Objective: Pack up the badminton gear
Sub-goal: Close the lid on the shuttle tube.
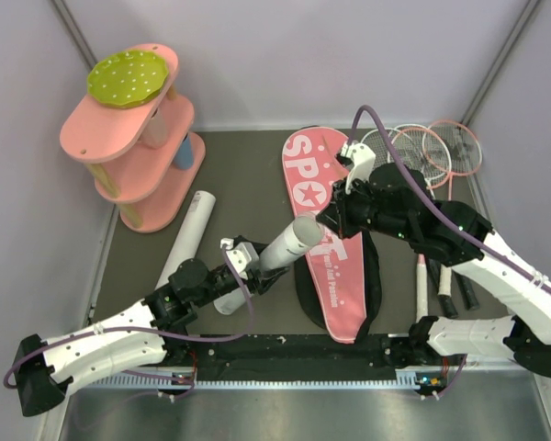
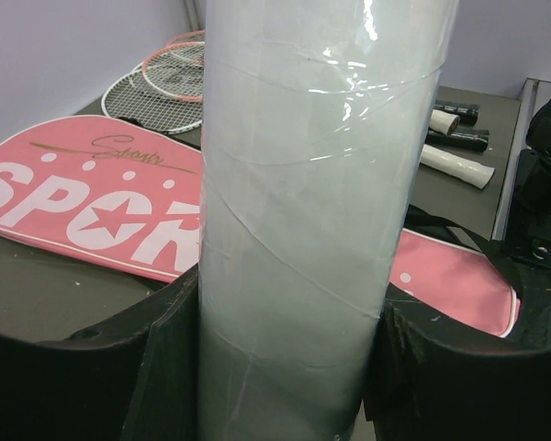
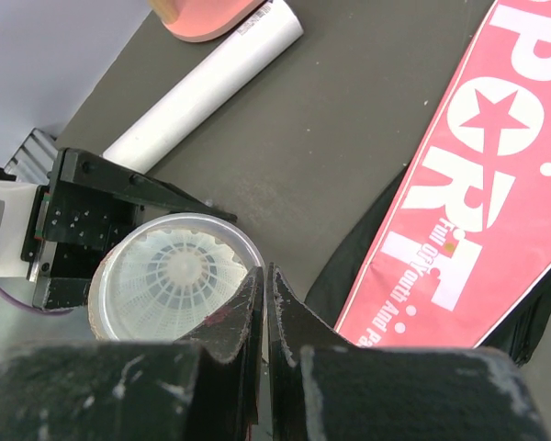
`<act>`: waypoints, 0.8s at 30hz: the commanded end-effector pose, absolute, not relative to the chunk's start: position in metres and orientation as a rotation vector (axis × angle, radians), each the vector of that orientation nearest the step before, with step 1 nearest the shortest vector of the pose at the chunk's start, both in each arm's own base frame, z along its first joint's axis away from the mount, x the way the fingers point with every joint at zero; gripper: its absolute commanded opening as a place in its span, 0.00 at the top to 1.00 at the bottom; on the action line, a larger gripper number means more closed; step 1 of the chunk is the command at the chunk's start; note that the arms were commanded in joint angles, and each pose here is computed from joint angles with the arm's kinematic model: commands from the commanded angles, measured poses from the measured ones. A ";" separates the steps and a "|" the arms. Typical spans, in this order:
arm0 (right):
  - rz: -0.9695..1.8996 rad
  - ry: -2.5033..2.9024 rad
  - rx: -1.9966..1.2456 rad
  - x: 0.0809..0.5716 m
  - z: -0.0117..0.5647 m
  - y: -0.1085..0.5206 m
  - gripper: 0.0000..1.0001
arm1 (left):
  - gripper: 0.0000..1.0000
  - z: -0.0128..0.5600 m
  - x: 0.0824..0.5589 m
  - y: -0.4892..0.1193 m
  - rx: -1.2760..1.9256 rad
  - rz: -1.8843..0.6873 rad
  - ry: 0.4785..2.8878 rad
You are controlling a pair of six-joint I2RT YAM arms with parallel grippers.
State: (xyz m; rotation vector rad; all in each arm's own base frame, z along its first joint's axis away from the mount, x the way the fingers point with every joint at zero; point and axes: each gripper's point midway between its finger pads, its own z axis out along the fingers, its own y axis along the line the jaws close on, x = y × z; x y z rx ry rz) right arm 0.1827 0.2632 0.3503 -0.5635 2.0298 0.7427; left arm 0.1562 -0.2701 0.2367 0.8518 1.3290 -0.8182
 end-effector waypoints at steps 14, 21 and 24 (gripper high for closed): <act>0.561 2.007 -0.717 0.178 0.332 0.271 1.00 | 0.83 0.262 0.154 -0.269 0.798 -0.856 1.285; 0.509 1.982 -0.883 0.173 0.325 0.270 1.00 | 0.84 0.252 0.153 -0.270 0.899 -0.803 1.312; 0.495 1.973 -0.941 0.169 0.323 0.267 1.00 | 0.83 0.249 0.152 -0.268 0.930 -0.783 1.324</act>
